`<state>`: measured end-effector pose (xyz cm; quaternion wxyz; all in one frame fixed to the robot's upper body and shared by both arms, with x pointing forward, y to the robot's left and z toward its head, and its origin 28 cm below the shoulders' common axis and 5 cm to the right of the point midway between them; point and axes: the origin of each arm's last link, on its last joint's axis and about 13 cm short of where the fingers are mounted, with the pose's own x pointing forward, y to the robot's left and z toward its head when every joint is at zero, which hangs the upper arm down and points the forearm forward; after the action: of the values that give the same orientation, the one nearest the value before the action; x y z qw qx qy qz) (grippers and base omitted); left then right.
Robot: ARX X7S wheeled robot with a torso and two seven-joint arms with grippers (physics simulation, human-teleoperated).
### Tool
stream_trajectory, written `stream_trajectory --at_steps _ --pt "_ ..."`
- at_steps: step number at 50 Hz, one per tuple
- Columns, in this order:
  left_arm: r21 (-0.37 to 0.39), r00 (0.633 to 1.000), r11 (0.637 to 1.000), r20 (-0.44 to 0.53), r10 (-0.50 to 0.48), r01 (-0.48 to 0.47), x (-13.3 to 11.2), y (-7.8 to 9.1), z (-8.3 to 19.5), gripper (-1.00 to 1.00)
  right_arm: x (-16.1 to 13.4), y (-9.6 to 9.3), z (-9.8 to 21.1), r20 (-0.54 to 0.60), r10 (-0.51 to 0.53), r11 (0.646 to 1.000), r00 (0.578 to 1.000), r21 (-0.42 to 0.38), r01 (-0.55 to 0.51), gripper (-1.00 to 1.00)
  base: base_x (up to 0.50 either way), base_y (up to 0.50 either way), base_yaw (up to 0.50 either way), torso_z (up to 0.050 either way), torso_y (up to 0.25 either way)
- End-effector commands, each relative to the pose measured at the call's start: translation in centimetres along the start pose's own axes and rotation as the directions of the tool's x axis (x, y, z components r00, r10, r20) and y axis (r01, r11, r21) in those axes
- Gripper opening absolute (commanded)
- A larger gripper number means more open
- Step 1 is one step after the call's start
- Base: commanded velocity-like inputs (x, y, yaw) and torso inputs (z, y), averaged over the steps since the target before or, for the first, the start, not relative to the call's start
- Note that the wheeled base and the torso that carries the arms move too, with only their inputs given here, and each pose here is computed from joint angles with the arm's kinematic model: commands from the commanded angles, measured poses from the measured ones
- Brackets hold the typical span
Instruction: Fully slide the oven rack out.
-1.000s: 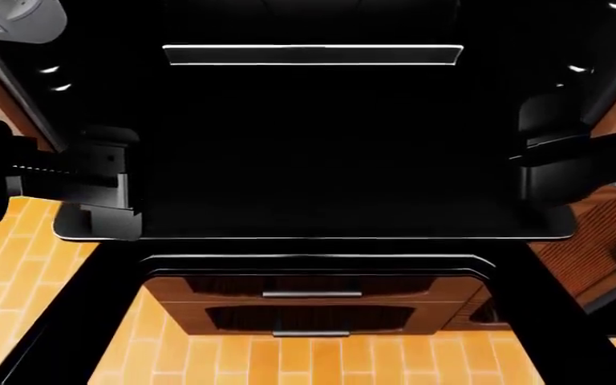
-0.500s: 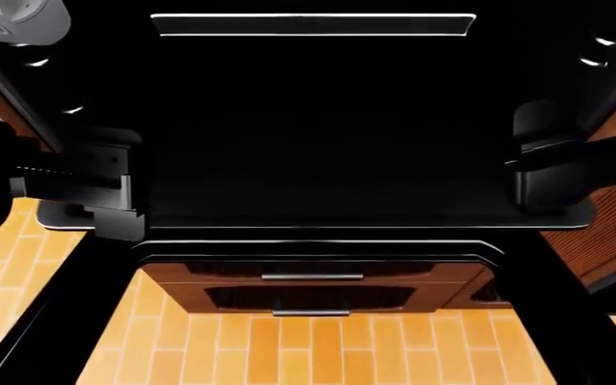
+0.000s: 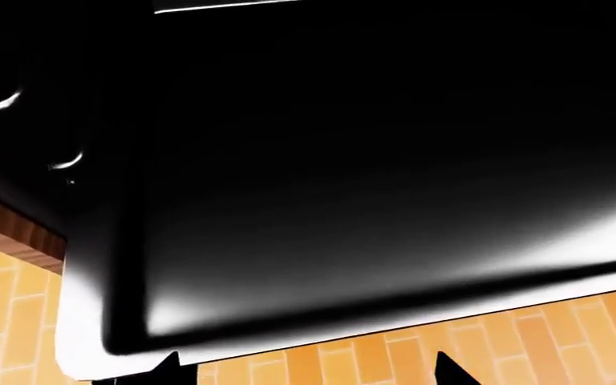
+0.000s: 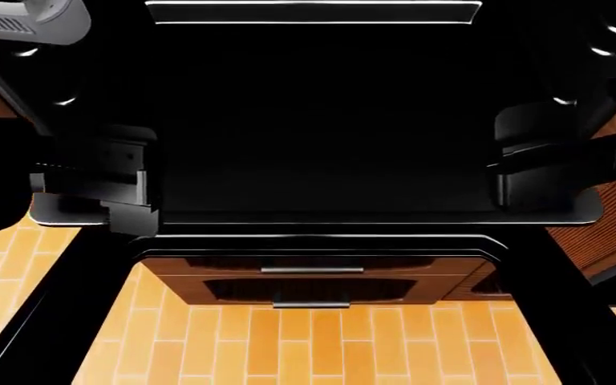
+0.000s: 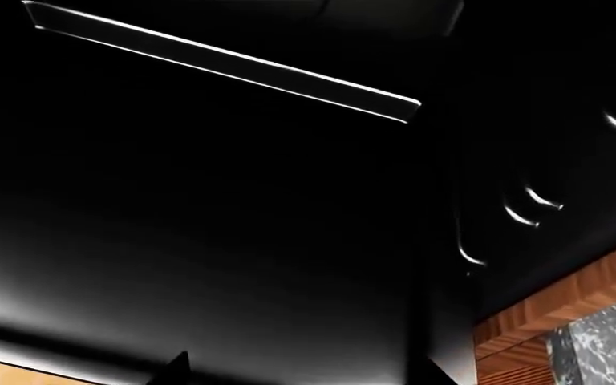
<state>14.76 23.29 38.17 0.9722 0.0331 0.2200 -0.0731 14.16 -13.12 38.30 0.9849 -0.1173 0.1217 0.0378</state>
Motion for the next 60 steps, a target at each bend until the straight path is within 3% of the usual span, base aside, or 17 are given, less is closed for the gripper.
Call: stream_trajectory --at_steps 1,27,44,53,60 --pt "0.005 1.0 1.0 -0.006 -0.02 0.02 1.6 -0.9 0.2 1.0 1.9 0.6 0.0 -0.021 0.035 0.999 0.999 -0.01 -0.035 1.0 0.0 0.0 0.0 0.0 0.0" --pt "-0.015 0.997 1.0 -0.074 -0.019 0.018 8.1 -3.1 -0.4 1.0 8.1 2.7 -1.9 -0.132 0.074 0.996 0.989 0.051 -0.067 1.0 0.0 0.0 0.0 0.0 0.0" --pt "-0.086 0.998 0.996 -0.062 0.019 -0.024 11.5 -3.2 -0.9 1.0 11.4 3.2 -3.6 -0.177 0.046 0.998 0.983 0.061 -0.035 1.0 0.0 0.0 0.0 0.0 0.0" --pt "-0.078 0.999 0.997 -0.043 0.017 -0.02 13.0 -3.1 -1.1 1.0 12.0 3.1 -3.9 -0.185 0.037 0.997 0.982 0.075 -0.023 1.0 0.0 0.0 0.0 0.0 0.0" --pt "-0.066 0.996 0.997 -0.082 0.035 -0.041 13.4 -2.9 -1.7 1.0 11.9 2.9 -4.7 -0.213 0.032 0.997 0.977 0.078 -0.016 1.0 0.0 0.0 0.0 0.0 0.0"
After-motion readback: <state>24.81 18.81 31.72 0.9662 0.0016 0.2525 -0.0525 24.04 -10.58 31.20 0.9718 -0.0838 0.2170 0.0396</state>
